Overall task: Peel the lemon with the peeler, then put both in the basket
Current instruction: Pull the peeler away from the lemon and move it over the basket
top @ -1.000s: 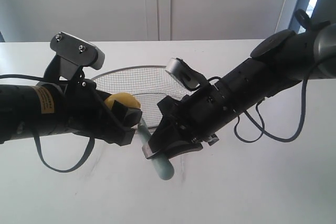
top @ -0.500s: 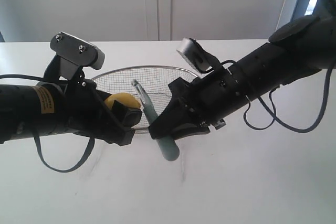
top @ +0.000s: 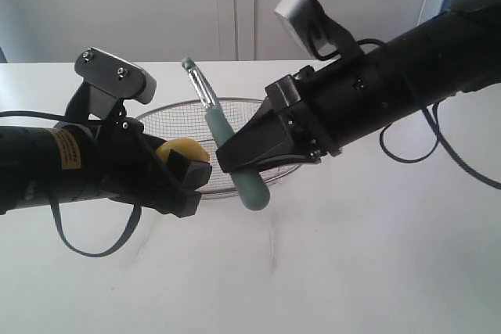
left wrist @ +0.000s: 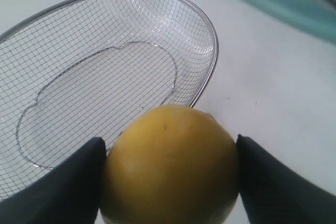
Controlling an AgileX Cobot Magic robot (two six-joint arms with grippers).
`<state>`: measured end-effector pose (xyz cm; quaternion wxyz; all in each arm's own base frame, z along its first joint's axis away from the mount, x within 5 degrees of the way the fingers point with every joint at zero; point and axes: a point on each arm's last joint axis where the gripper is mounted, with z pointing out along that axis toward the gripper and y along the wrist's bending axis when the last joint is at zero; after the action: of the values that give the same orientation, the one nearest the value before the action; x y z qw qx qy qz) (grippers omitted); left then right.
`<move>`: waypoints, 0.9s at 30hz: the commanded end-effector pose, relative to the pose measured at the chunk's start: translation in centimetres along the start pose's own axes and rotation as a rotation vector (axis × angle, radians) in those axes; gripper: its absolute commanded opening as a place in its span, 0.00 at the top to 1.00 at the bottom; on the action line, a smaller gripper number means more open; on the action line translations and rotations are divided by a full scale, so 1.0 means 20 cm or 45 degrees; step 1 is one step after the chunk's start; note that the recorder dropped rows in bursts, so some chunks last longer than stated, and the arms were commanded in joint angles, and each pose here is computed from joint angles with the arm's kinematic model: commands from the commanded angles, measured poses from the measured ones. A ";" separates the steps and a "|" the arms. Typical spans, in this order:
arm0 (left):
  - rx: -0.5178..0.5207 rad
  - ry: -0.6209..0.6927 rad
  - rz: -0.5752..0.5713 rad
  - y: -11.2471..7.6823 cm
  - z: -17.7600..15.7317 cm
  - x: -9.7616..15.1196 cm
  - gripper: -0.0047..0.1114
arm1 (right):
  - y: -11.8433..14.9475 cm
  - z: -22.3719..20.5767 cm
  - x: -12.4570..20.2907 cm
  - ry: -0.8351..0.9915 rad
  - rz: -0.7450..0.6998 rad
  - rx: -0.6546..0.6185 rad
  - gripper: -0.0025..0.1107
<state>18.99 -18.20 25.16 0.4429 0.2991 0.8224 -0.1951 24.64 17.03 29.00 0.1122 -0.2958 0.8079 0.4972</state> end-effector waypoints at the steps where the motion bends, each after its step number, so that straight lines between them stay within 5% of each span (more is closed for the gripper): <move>1: 0.007 -0.014 0.005 -0.01 0.00 0.00 0.96 | 0.03 -0.09 0.01 -0.015 -0.087 0.082 0.98; 3: 0.007 -0.014 0.005 -0.01 0.00 0.00 0.96 | 0.00 -0.13 0.01 -0.024 -0.123 0.218 0.98; 6: 0.007 -0.010 0.004 -0.01 0.00 0.00 0.96 | -0.14 -0.21 0.04 0.011 -0.014 0.694 0.98; 8: 0.006 -0.005 0.004 -0.01 0.00 0.00 0.96 | -0.19 -0.23 0.05 0.027 0.059 0.820 0.98; 17: 0.002 0.046 0.034 -0.01 -0.02 0.01 0.96 | -0.21 -0.23 0.03 -0.025 0.064 0.833 0.98; 22: -0.021 0.134 0.543 0.01 -0.21 -0.05 0.96 | -0.21 -0.23 0.03 -0.037 0.052 0.855 0.98; 27: -0.064 0.265 0.604 0.03 -0.40 -0.08 0.96 | -0.23 -0.22 0.04 -0.046 0.058 0.867 0.98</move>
<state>16.00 -14.57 29.80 0.4213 0.4862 0.7639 -0.0498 27.10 11.40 27.49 0.2017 -0.2197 0.9313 0.2091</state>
